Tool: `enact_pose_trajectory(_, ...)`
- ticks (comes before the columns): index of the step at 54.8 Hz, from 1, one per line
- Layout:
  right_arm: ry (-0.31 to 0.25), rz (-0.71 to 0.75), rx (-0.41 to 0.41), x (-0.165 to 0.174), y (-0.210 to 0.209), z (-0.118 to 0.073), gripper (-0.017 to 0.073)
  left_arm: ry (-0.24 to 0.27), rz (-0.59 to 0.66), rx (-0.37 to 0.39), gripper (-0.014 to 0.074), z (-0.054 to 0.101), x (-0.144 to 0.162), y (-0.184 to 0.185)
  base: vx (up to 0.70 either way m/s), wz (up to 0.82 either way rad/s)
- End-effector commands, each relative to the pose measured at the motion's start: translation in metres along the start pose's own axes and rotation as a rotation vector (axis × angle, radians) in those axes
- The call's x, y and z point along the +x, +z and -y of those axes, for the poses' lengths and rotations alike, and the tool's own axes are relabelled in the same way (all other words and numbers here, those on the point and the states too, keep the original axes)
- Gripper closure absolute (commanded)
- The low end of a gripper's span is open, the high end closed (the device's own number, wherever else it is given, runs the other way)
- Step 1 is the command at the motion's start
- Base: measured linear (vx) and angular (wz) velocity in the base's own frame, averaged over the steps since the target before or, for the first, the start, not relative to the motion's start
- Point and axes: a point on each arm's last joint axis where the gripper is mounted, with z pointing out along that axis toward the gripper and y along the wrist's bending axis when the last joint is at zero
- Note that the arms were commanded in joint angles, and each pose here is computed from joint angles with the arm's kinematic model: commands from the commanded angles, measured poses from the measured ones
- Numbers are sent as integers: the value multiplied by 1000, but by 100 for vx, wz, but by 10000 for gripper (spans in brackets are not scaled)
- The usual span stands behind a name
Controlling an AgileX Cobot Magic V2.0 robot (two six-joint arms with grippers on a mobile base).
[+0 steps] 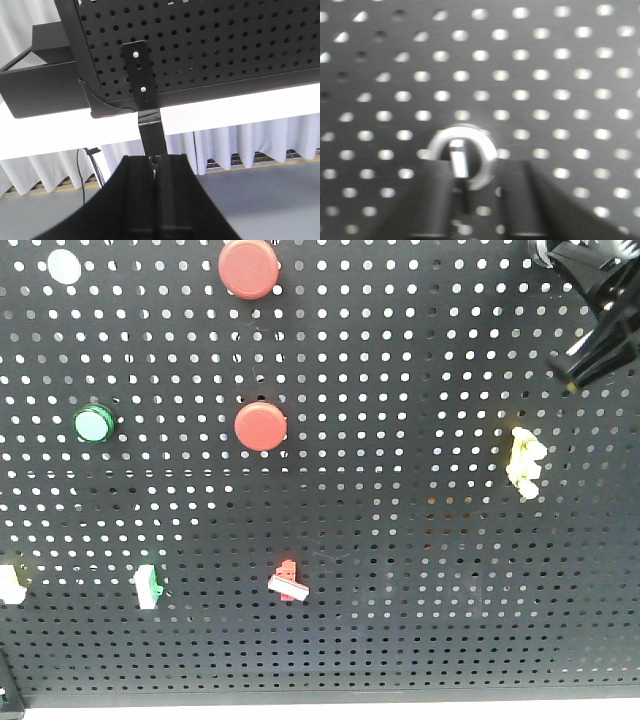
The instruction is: Rotate knob clockwise with right arm
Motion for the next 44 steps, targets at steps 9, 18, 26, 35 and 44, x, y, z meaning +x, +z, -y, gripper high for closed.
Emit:
enact_pose_trajectory(9, -17, 91, 54, -14, -4, 13, 453, -9, 69, 4, 600, 1, 1, 1, 0, 0)
enact_pose_trajectory(18, 7, 85, 39, -11, 2, 8, 454, -9, 69, 4, 600, 1, 1, 1, 0, 0)
enact_pose_trajectory(26, 204, 87, 22, -11, 3, 7, 454, -9, 69, 4, 600, 1, 1, 1, 0, 0)
enact_pose_trajectory(35, 428, 92, 7, -11, 3, 6, 454, -9, 69, 4, 600, 1, 1, 1, 0, 0)
enact_pose_trajectory(44, 689, 95, -17, -12, 3, 5, 454, -9, 69, 4, 600, 1, 1, 1, 0, 0)
